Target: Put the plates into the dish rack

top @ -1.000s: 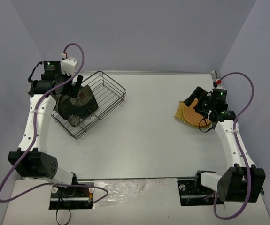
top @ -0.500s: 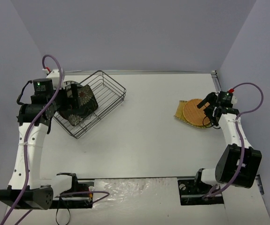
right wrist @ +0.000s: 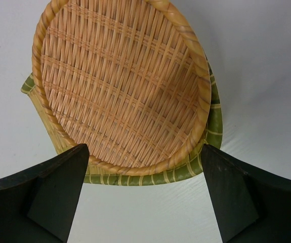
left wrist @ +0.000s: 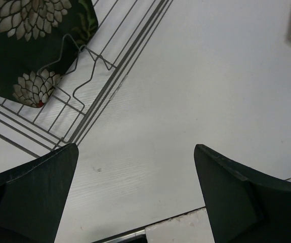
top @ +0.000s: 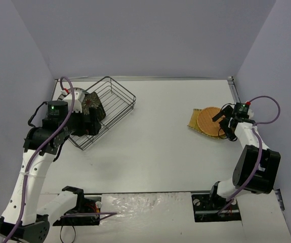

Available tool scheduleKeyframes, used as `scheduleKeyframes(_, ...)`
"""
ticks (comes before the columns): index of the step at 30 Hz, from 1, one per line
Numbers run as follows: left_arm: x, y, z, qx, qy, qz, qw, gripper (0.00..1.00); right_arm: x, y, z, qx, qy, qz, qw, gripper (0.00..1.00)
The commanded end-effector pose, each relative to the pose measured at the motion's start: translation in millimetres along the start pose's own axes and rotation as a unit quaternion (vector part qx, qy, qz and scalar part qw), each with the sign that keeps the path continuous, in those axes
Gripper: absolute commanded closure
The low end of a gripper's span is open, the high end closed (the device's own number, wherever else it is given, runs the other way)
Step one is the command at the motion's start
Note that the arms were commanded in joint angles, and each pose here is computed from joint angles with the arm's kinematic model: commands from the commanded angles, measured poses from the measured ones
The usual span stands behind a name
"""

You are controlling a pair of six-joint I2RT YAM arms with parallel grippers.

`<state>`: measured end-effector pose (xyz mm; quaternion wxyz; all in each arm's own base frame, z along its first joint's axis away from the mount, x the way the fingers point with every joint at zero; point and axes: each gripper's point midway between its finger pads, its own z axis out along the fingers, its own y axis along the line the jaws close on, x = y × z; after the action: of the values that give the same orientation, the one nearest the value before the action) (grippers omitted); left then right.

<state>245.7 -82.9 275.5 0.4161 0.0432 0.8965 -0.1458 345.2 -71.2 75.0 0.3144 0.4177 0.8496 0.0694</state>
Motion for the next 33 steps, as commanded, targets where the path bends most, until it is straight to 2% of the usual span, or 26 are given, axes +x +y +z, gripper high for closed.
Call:
scheduleKeyframes(1, -17.1, -13.2, -7.2, 0.016, -0.028, 0.018, 0.999, 0.03, -17.3, 3.6, 0.0, -0.004, -0.037, 0.018, 0.999, 0.11)
scheduleKeyframes(6, -19.0, -17.1, -4.3, 0.023, -0.023, 0.017, 0.999, 0.03, -11.8, -6.5, 10.2, 0.008, -0.03, 0.015, 0.999, 0.12)
scheduleKeyframes(11, -18.6, -24.0, -3.2, 0.04, -0.016, 0.007, 0.999, 0.03, -0.3, -6.8, 20.9, -0.002, -0.003, 0.017, 1.0, 0.12)
scheduleKeyframes(25, -13.7, -19.8, 3.0, 0.031, -0.009, 0.003, 0.999, 0.03, 21.5, -4.2, 44.8, -0.05, 0.01, 0.027, 0.998, 0.14)
scheduleKeyframes(29, -12.4, -21.0, 7.1, 0.035, -0.004, 0.001, 0.999, 0.03, 25.6, -9.4, 52.1, -0.066, 0.011, 0.054, 0.996, 0.18)
scheduleKeyframes(33, -11.5, -19.6, 7.8, 0.033, -0.005, 0.003, 0.999, 0.03, 31.5, -12.9, 57.1, -0.086, 0.011, 0.078, 0.993, 0.31)
